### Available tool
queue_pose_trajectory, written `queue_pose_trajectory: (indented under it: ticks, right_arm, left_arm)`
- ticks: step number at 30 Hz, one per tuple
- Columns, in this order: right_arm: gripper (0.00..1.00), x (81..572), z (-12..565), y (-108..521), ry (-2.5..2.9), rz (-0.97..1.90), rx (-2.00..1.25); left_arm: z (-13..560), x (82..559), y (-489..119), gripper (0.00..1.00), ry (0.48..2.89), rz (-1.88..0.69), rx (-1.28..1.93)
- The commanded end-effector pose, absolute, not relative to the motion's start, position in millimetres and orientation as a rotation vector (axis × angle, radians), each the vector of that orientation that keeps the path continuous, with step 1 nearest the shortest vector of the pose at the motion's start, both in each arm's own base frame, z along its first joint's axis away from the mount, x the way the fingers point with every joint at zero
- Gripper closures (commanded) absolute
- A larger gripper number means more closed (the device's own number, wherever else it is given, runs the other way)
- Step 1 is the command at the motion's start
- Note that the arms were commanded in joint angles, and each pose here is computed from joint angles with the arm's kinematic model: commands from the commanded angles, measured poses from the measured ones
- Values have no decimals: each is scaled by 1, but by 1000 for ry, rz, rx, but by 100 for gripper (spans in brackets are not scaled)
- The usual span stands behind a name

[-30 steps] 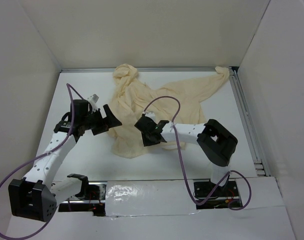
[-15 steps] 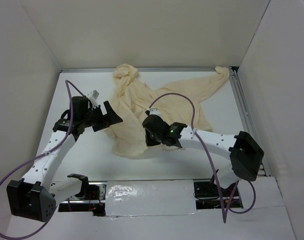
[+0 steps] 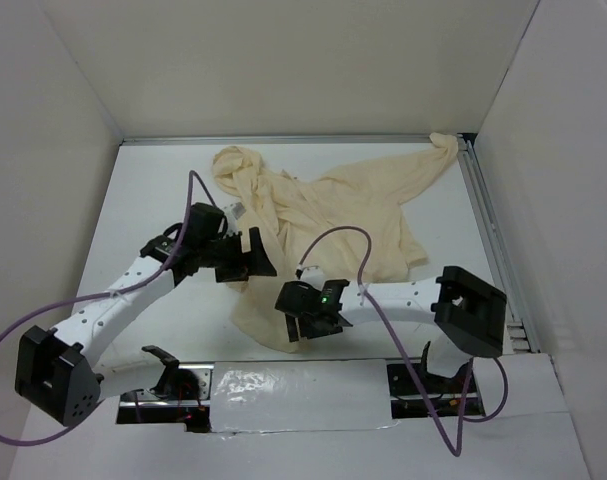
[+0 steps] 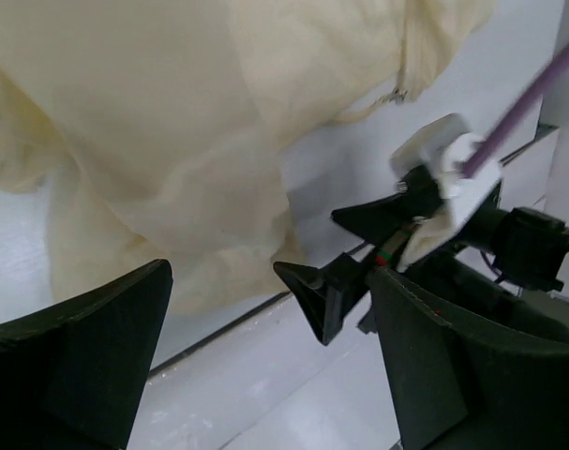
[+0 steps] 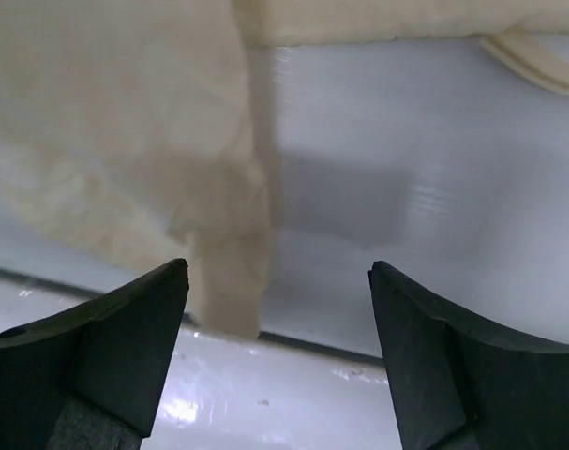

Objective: Zip up the jacket

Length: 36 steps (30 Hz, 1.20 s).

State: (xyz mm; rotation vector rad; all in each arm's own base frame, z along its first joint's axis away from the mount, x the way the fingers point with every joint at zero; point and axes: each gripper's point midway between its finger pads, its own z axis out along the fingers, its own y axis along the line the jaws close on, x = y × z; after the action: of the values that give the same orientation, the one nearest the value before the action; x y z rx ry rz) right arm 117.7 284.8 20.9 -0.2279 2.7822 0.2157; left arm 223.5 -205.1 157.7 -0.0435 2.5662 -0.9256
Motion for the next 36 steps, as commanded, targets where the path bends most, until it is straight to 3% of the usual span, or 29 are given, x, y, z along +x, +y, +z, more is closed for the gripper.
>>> queue_pose_trajectory:
  ticks: [1,8,9,10,16,24,30,36]
  right_arm:
    - [14,135,72,289,2636,304,-130]
    - [9,163,114,230,2493,497,182]
    - [9,167,113,221,2481,494,214]
    - [3,169,112,209,2470,502,252]
    - [0,196,115,160,2404,438,448]
    - [0,210,106,117,2348,373,651]
    - [0,215,102,103,2325,350,671]
    - [0,216,97,99,2329,328,655]
  left_arm:
    - [167,215,-217,1,2588,-920,-30]
    - [148,165,-249,1,2733,-920,127]
    - [146,156,-255,1,2761,-907,149]
    - [144,154,-258,1,2775,-884,163]
    - [124,135,-292,1,2950,-798,237]
    - [67,117,-302,1,3282,-286,155]
    - [48,119,-315,1,3327,-164,92]
    - [30,118,-307,14,3358,97,-6]
